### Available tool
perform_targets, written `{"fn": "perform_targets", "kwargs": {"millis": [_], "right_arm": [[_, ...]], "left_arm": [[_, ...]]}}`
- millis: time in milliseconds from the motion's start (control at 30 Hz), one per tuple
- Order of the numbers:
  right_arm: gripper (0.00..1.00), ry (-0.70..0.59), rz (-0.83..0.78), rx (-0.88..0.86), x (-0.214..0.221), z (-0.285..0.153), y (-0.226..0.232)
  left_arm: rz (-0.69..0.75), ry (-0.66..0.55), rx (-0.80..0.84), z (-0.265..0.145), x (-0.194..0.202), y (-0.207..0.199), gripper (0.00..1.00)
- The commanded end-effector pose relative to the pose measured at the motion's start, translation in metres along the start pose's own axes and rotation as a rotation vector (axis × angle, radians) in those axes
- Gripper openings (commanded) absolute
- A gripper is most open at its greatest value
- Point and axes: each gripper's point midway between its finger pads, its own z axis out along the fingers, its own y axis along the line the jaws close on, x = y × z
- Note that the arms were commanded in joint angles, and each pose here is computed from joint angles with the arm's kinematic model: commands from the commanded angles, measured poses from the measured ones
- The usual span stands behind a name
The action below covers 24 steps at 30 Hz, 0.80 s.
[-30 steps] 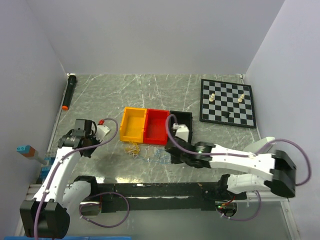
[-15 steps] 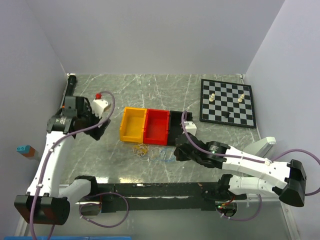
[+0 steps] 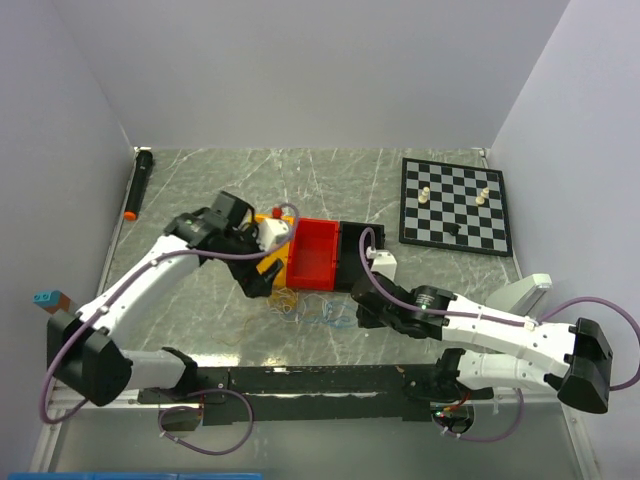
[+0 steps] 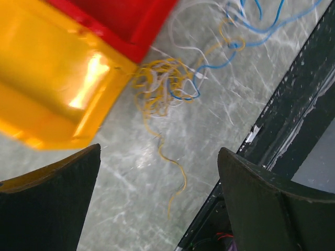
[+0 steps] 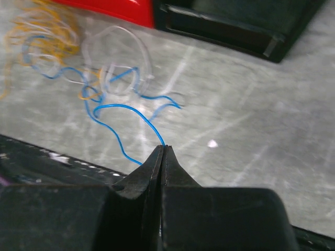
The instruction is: Untangle the cables
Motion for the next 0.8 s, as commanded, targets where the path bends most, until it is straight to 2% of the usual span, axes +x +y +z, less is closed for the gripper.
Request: {"fn": "perform_targets", "kwargs": {"millis": [0, 33, 200, 333, 467, 567, 700, 767], "right_arm": [[0.00, 0.000, 0.028, 0.084, 0.010, -0.003, -0.028], [0.00, 0.007, 0.031, 0.093, 0.012, -0.004, -0.031], [0.00, 0.049, 0.046, 0.090, 0.027, -0.002, -0.036], [0.00, 0.085, 0.038, 0.073, 0.040, 0.003, -0.038], [0.00, 0.104, 0.024, 0.050, 0.051, 0.009, -0.040], [0.00, 0.101, 0.015, -0.001, 0.053, 0.011, -0.033], [0.00, 0.099, -0.008, -0.045, 0.054, 0.011, -0.028], [0.00, 0.093, -0.022, -0.062, 0.053, 0.012, -0.025]], "left_arm": [[0.055, -0.014, 0.046, 0.033, -0.006, -0.014, 0.99], [0.063, -0.017, 0.053, 0.041, -0.008, -0.014, 0.99], [0.031, 0.006, 0.119, 0.080, -0.012, -0.030, 0.83], [-0.033, 0.017, 0.115, 0.105, -0.012, -0.029, 0.75], [-0.057, 0.057, 0.134, 0.127, -0.005, -0.034, 0.72], [-0.040, 0.090, 0.147, 0.139, 0.001, -0.041, 0.59], [-0.023, 0.147, 0.165, 0.147, 0.014, -0.049, 0.36], [-0.008, 0.169, 0.171, 0.148, 0.019, -0.052, 0.29]]}}
